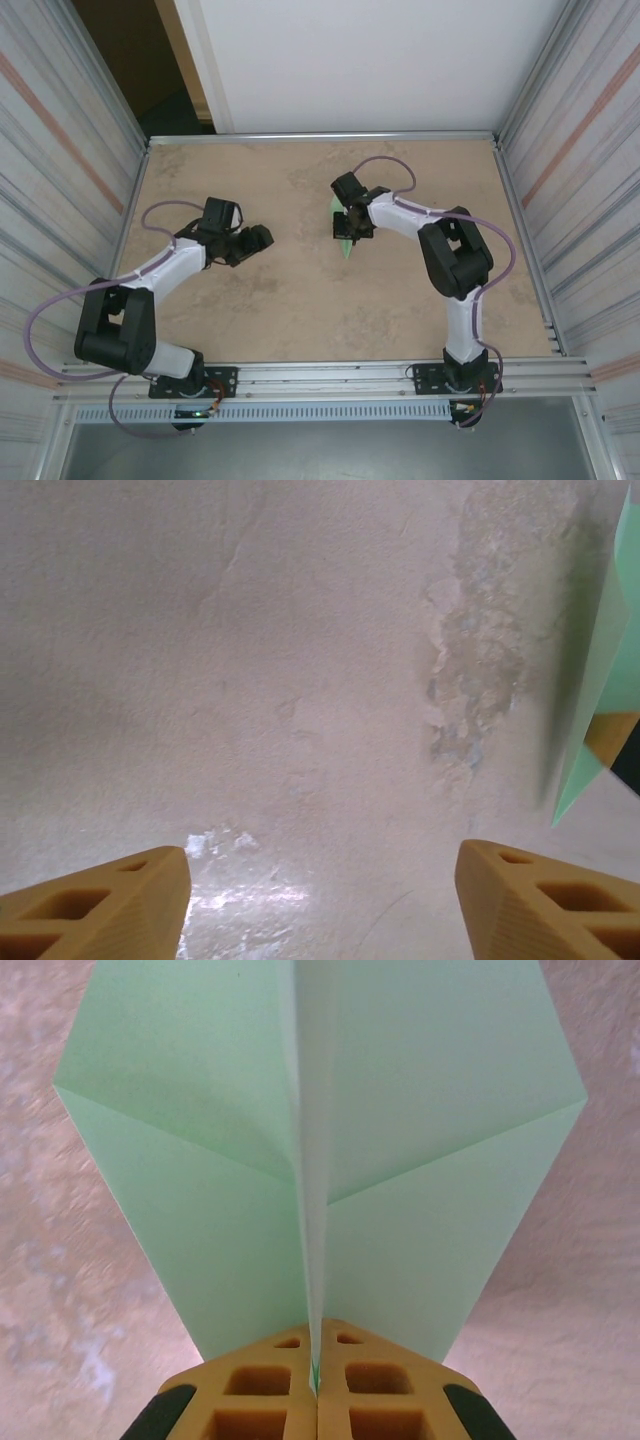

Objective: Fold a paper plane with a square sheet of paper (pick it up from the middle)
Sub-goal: Move the paper plane to the center of the table.

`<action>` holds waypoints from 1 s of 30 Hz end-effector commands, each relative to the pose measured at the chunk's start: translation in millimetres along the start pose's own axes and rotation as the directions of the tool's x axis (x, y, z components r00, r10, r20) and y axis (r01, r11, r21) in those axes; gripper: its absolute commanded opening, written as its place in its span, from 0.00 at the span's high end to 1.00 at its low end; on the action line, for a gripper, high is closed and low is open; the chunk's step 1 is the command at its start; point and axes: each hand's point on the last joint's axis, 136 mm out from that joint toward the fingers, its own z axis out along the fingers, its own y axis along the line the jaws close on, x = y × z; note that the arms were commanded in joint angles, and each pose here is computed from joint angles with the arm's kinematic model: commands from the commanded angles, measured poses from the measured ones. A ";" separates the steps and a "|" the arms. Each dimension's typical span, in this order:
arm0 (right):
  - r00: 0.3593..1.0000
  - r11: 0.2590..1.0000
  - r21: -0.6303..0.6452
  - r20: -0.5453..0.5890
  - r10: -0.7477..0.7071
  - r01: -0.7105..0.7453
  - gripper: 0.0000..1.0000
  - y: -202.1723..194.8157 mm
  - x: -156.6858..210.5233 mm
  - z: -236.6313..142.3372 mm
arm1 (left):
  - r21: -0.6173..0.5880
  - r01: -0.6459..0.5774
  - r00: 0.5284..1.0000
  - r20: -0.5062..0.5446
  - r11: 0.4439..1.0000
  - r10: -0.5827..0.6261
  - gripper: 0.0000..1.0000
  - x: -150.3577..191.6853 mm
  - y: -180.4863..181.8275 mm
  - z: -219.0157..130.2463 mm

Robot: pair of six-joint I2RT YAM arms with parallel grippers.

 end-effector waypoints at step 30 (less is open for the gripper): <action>0.989 0.984 0.177 -0.146 0.009 0.017 0.65 -39.0 21.6 43.0 | -0.101 -0.048 0.998 0.031 0.994 0.051 0.07 2.5 21.4 -10.2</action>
